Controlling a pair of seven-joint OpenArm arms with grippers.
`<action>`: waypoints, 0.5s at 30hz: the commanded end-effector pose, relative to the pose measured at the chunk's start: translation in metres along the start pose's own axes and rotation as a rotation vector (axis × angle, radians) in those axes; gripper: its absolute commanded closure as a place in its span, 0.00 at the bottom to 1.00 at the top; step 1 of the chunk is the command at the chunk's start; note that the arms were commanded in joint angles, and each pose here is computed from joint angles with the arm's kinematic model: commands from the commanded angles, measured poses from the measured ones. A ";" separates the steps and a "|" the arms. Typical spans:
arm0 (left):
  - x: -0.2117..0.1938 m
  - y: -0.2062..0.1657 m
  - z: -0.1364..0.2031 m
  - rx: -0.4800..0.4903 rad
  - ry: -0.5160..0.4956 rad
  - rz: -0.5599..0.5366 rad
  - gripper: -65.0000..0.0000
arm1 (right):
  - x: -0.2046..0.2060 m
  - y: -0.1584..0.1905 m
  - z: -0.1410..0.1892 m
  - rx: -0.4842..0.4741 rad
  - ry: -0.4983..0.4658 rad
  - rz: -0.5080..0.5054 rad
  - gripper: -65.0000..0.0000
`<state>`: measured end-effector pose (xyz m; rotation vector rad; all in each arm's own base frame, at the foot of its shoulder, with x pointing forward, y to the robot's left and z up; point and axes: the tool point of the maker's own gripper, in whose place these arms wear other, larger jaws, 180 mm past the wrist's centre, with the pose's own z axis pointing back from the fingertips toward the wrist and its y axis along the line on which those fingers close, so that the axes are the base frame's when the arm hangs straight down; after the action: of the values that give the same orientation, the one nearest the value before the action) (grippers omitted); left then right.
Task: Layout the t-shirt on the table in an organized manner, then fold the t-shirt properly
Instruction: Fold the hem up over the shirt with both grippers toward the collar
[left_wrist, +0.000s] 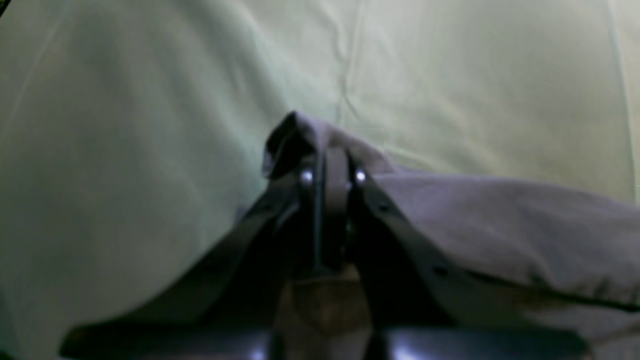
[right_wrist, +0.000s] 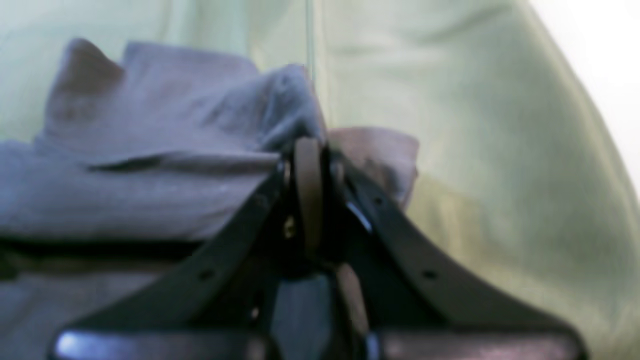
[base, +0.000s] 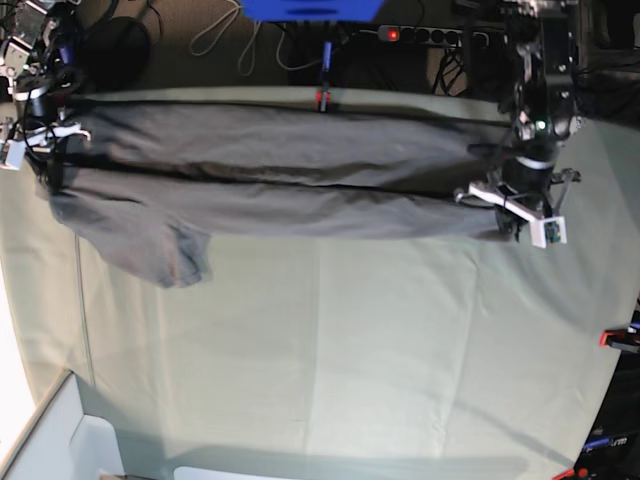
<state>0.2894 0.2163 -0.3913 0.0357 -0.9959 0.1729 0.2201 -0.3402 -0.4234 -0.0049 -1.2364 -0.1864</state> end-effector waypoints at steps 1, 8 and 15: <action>0.013 0.000 0.005 -0.003 -0.047 -0.009 1.00 | 0.015 -0.006 0.003 0.009 -0.045 0.013 1.00; 0.006 0.030 0.016 0.073 -0.043 0.024 1.00 | 0.011 -0.005 0.007 0.007 -0.038 0.007 1.00; 0.007 0.043 0.018 0.107 -0.044 0.042 1.00 | 0.007 -0.008 0.018 0.003 -0.043 0.015 1.00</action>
<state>0.2648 0.2509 -0.3899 0.0959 -0.9864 0.2670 0.1958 -0.3388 -0.4313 -0.0094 -1.2070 -0.1845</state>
